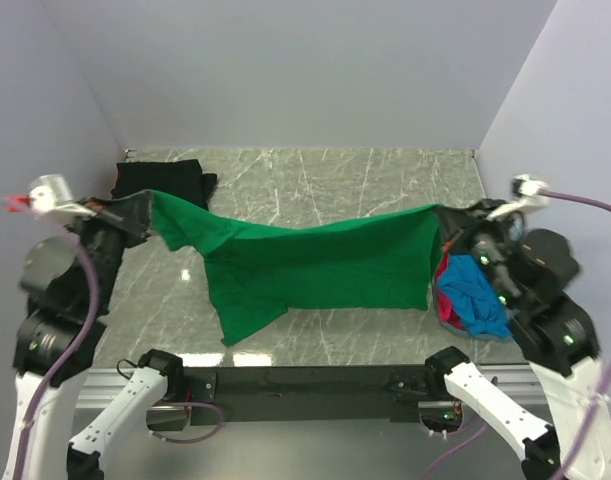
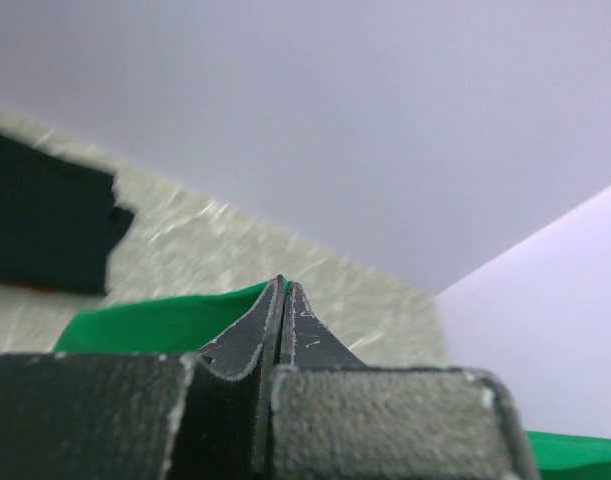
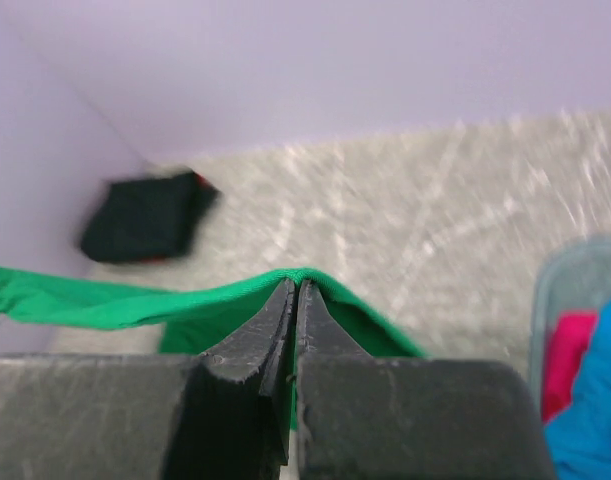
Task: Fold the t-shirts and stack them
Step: Flatten the tshirt out
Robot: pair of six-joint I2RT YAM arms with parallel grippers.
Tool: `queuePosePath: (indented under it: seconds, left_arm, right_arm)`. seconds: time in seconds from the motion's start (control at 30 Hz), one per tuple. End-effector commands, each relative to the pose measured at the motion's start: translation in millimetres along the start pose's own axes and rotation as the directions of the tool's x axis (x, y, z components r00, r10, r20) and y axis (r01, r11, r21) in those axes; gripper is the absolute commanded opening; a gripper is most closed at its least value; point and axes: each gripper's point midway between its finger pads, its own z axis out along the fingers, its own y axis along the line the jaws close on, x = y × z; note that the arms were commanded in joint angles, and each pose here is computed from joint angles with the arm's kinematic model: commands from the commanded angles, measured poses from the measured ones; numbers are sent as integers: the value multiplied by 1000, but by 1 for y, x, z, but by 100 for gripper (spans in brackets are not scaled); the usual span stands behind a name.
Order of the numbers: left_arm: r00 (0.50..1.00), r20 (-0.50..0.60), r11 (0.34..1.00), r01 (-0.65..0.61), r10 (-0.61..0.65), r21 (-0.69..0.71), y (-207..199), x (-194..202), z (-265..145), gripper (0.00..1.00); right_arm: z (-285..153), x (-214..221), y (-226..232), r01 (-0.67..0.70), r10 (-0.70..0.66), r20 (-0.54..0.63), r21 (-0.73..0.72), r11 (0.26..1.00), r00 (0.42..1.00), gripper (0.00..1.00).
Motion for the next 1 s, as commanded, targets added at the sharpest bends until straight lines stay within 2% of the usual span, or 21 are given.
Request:
queuePosePath:
  seconds: [0.0, 0.1, 0.17, 0.3, 0.37, 0.4, 0.43, 0.47, 0.53, 0.57, 0.63, 0.67, 0.7, 0.73, 0.77, 0.83, 0.87, 0.97]
  left_arm:
    - [997, 62, 993, 37, -44, 114, -27, -32, -25, 1]
    - [999, 22, 988, 37, -40, 153, -35, -20, -13, 1]
    - [999, -46, 990, 26, -20, 138, -31, 5, 8, 1]
    - [989, -148, 998, -1, 11, 65, -19, 50, 71, 1]
    - [988, -153, 999, -18, 25, 50, -21, 52, 91, 1]
    - [980, -195, 999, -31, 37, 31, -18, 67, 112, 1]
    - [980, -196, 999, -34, 41, 38, -22, 66, 122, 1]
    - [976, -213, 997, -44, 55, 58, -32, 67, 143, 1]
    - [972, -224, 996, -65, 77, 60, -38, 61, 166, 1]
    - [973, -207, 993, -83, 98, 79, -53, 47, 190, 1]
    - [971, -204, 990, -104, 122, 97, -62, 32, 209, 1]
    - [982, -131, 981, -115, 135, 155, -87, -1, 212, 1]
    - [977, -152, 977, -120, 148, 176, -86, 4, 231, 0]
    - [979, -131, 973, -127, 154, 191, -91, -5, 237, 1]
    - [984, -84, 965, -137, 159, 224, -103, -24, 244, 1]
    - [985, -42, 950, -148, 166, 276, -113, -46, 246, 1]
    - [986, 5, 937, -159, 165, 311, -125, -66, 240, 1]
    - [983, 89, 905, -185, 163, 384, -136, -96, 222, 1]
  right_arm:
    - [-30, -34, 20, 11, -2, 80, -105, 994, 997, 0]
    - [-25, -37, 26, 14, -2, 90, -126, 992, 996, 0]
    - [-10, -28, 26, 22, -14, 66, -128, 992, 998, 0]
    - [48, -7, 20, 53, -53, 1, -61, 997, 999, 0]
    - [80, 2, 13, 65, -66, -44, -29, 997, 997, 0]
    - [91, 3, 12, 62, -63, -52, -27, 998, 997, 0]
    - [102, -8, 8, 56, -57, -29, -31, 998, 998, 0]
    - [121, -3, 6, 48, -50, -56, -36, 998, 997, 0]
    - [137, -27, 8, 42, -43, -15, -60, 997, 999, 0]
    - [157, -26, -4, 42, -43, -35, -27, 999, 998, 0]
    - [167, -60, 0, 54, -52, 36, -36, 998, 998, 0]
    - [184, -60, -6, 53, -52, 28, -27, 998, 998, 0]
    - [190, -73, -4, 55, -53, 59, -40, 998, 997, 0]
    - [190, -96, 1, 61, -55, 110, -57, 996, 992, 0]
    - [202, -99, 1, 63, -54, 112, -74, 995, 992, 0]
    - [198, -140, 7, 80, -61, 199, -92, 993, 978, 0]
    - [205, -145, 6, 89, -68, 204, -93, 992, 977, 0]
    - [188, -184, 17, 140, -96, 312, -120, 983, 945, 0]
